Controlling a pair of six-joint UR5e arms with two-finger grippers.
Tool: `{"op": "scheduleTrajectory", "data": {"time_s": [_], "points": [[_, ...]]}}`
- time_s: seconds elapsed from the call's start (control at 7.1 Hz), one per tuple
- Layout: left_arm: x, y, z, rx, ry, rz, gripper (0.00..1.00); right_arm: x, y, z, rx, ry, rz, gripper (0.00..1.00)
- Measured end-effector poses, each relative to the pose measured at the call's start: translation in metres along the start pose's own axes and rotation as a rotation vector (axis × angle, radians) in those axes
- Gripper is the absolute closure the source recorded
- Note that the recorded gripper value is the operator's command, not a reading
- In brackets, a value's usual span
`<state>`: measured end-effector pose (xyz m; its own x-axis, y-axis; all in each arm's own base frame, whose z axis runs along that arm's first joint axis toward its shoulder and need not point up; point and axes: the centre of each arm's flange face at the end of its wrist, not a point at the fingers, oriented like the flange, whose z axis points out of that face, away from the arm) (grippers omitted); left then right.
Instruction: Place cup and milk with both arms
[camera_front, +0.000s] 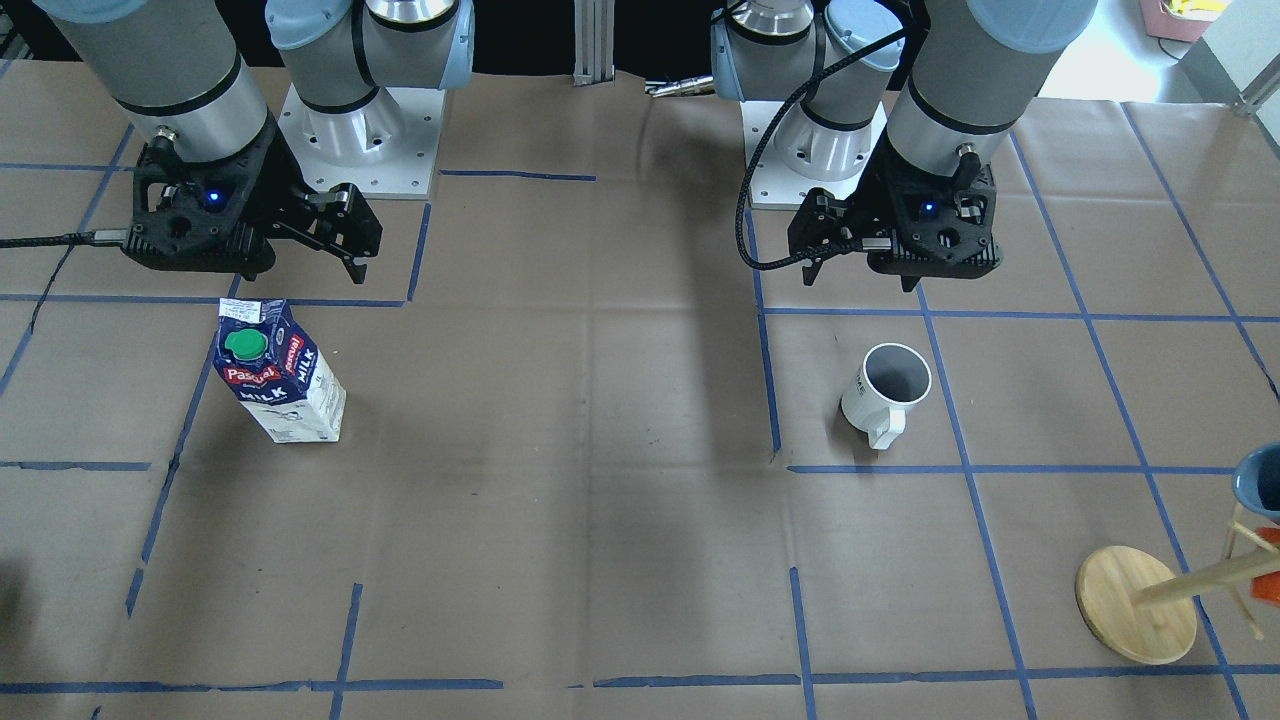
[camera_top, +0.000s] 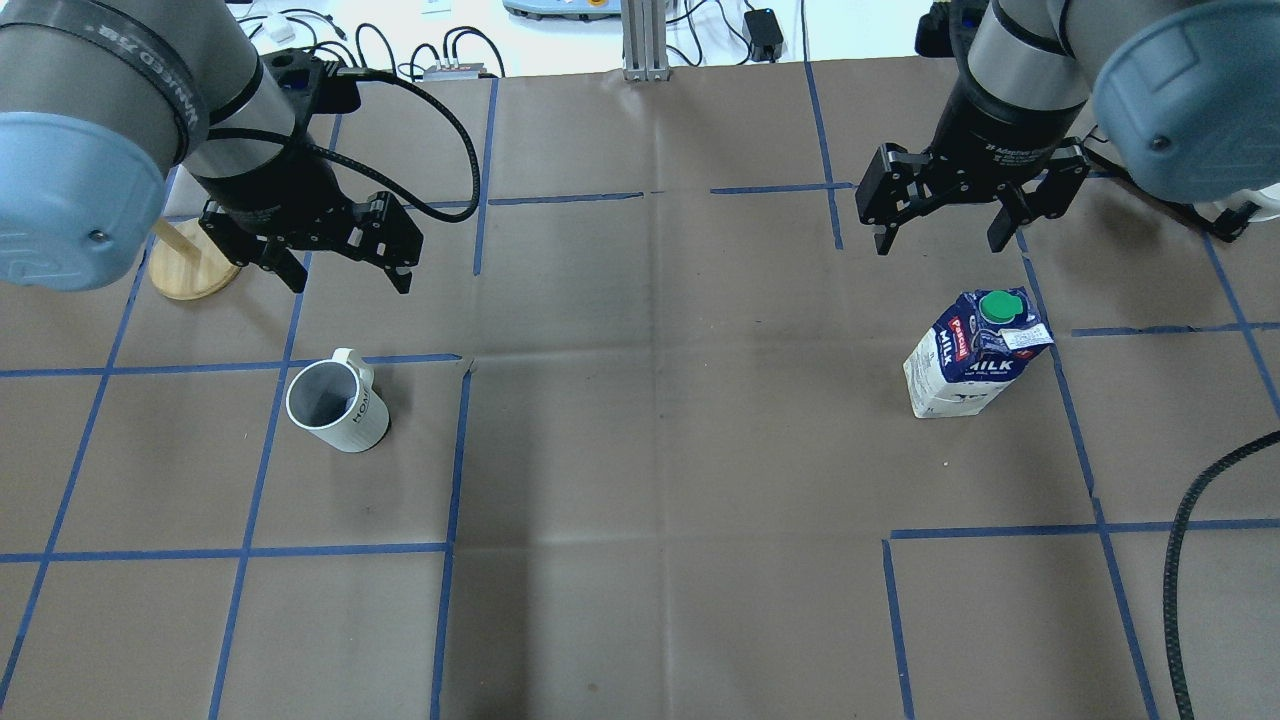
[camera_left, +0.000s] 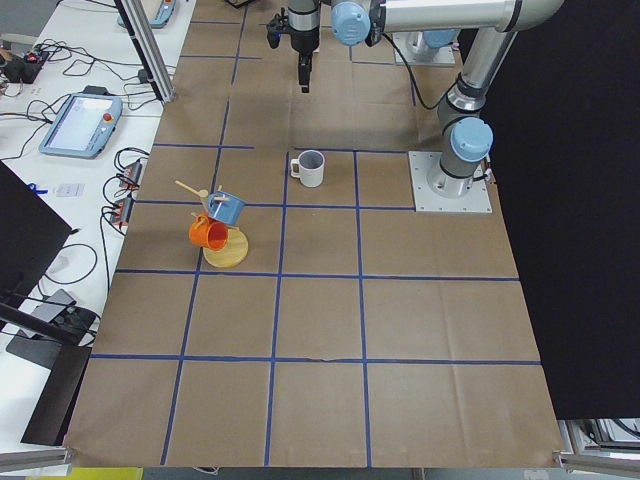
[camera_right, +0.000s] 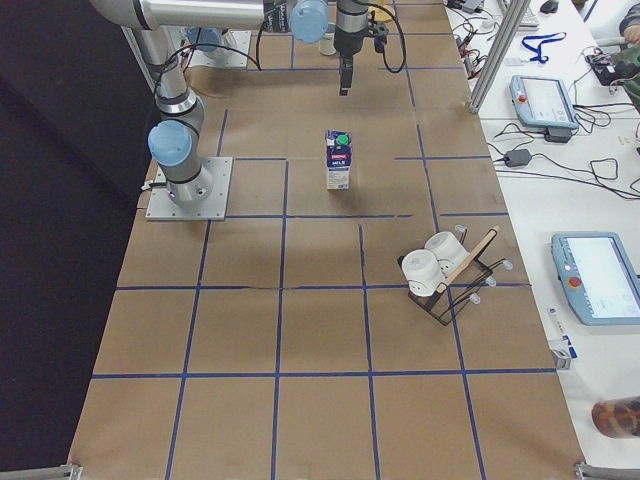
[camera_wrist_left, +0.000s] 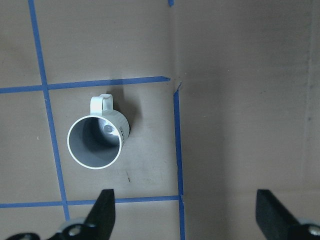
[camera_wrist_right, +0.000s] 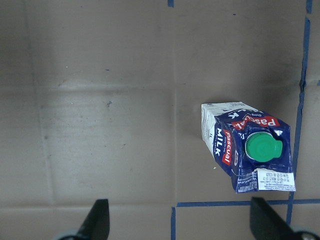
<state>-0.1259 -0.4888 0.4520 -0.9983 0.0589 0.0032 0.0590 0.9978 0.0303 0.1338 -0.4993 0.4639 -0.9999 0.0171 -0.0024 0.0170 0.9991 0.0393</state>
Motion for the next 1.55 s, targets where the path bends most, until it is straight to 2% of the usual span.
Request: {"op": "scheduleTrajectory", "data": {"time_s": [0.56, 1.55], "points": [[0.000, -0.005, 0.008, 0.014, 0.000, 0.002, 0.00, -0.001, 0.000, 0.000, 0.000, 0.000, -0.001, 0.00], [0.001, 0.000, -0.003, 0.040, 0.010, 0.001, 0.00, 0.000, 0.000, 0.000, 0.000, 0.001, -0.001, 0.00]]}}
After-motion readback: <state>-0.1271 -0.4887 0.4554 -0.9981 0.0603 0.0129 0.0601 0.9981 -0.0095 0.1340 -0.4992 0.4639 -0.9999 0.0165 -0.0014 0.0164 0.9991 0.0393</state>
